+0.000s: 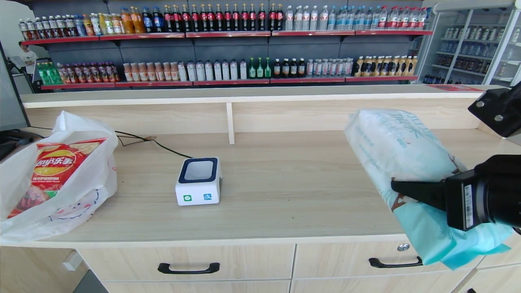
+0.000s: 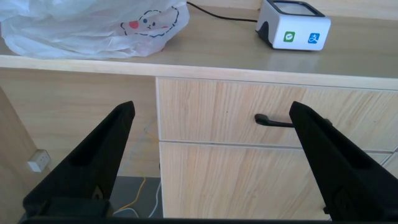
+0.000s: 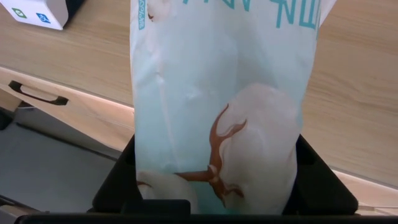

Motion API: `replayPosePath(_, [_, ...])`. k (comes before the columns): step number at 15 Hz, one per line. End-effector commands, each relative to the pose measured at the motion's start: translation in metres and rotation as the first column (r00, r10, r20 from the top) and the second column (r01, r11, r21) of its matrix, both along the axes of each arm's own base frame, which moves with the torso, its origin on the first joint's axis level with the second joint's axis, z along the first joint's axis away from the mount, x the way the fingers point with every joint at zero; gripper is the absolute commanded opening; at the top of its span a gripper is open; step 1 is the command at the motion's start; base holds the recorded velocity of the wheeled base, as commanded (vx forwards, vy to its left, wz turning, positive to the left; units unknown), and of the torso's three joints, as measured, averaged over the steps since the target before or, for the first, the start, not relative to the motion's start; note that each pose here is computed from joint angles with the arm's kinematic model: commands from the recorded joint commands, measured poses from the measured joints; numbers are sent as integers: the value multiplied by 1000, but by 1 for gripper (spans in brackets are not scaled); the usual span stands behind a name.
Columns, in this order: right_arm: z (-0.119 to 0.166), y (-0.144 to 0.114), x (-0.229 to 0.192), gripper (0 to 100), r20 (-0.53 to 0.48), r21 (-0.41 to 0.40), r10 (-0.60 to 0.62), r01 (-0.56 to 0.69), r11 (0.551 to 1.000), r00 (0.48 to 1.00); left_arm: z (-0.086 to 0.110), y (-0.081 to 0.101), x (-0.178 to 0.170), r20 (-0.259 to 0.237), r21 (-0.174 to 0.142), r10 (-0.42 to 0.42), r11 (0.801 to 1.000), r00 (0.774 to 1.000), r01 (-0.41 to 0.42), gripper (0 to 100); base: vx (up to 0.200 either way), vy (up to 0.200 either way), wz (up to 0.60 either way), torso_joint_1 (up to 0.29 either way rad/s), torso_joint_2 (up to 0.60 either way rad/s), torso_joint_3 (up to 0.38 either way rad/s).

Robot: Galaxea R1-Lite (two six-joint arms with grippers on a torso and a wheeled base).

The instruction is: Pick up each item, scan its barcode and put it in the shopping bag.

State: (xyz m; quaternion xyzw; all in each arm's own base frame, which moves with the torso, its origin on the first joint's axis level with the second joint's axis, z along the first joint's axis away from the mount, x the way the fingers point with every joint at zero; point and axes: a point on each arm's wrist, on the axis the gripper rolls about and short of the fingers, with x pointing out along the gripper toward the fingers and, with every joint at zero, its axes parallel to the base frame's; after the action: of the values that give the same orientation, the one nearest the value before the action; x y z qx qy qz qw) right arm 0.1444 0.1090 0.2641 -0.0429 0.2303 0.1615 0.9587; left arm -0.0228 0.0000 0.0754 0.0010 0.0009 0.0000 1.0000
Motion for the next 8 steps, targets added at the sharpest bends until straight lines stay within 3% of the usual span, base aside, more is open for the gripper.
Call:
replayPosePath(1, [-3, 3, 3, 0, -6, -3, 0, 0, 1000, 1000, 1, 0, 0, 3, 1, 0, 1000, 1000, 0, 100, 0, 0, 0, 0, 0, 0])
replayPosePath(8, [-9, 8, 10, 0, -14, -3, -1, 1, 1000, 1000, 1, 0, 0, 3, 1, 0, 1000, 1000, 0, 100, 0, 0, 0, 0, 0, 0])
